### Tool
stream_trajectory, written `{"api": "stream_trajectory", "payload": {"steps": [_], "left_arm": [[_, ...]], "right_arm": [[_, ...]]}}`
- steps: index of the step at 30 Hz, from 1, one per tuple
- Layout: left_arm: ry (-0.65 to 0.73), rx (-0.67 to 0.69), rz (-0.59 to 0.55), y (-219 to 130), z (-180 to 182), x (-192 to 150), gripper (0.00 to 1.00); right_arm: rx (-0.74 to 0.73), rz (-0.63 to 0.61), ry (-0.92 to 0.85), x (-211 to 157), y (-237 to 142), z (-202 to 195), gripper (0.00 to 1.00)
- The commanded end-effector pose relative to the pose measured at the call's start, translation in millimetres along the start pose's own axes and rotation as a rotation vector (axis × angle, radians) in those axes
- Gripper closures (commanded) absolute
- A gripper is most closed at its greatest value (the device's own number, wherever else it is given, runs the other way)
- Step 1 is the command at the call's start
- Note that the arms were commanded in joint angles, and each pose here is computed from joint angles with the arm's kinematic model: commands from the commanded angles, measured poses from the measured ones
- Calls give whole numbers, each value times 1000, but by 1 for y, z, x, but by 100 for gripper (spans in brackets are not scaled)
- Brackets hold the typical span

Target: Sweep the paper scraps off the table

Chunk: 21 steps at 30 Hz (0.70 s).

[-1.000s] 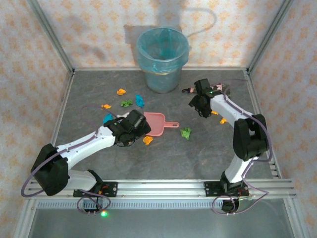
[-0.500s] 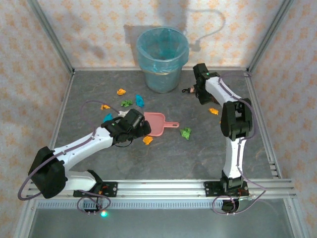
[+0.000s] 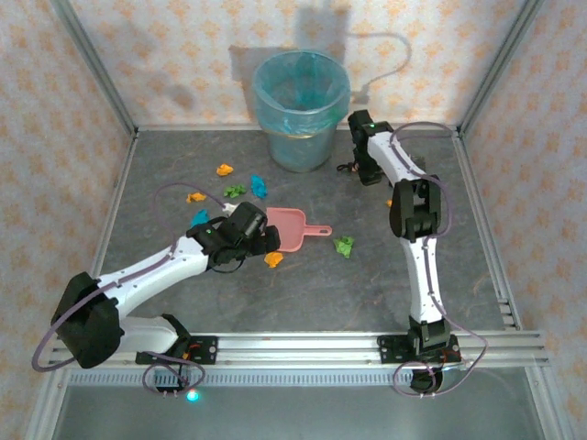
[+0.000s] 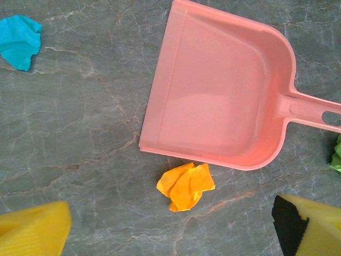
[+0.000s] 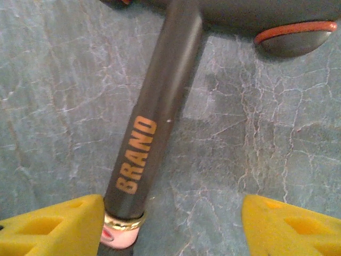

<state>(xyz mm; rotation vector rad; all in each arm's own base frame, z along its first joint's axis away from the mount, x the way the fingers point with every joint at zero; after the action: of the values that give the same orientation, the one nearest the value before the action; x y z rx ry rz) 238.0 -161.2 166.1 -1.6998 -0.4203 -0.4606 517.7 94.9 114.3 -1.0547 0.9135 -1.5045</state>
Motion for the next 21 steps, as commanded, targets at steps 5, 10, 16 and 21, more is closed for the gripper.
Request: {"api": "stream_trajectory", "payload": {"steps": [5, 10, 16, 21], "left_arm": [[36, 1, -67, -8, 2, 5, 2], [34, -4, -75, -9, 2, 5, 2], [32, -6, -87, -12, 3, 5, 2], [30, -9, -94, -14, 3, 6, 2]], "right_arm": [[-27, -63, -56, 6, 13, 2, 33], [-16, -50, -92, 0, 26, 6, 38], [-17, -33, -152, -4, 33, 6, 51], [-27, 17, -231, -12, 34, 0, 61]]}}
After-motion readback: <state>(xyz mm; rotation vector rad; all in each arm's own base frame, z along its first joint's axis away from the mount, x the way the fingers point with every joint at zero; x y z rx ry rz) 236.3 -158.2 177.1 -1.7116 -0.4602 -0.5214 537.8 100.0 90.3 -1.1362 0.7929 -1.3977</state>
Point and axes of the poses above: each hand's point on the last joint's axis, 136 mm out from that joint toward the fingers, its own y axis out along the fingers, its own z axis along the line the jaws close on, x = y × z, the point moved 6 cm from there along -y, back along the fingers, and after that the axes turned 15 degrees about y, right-handed, at the moved point
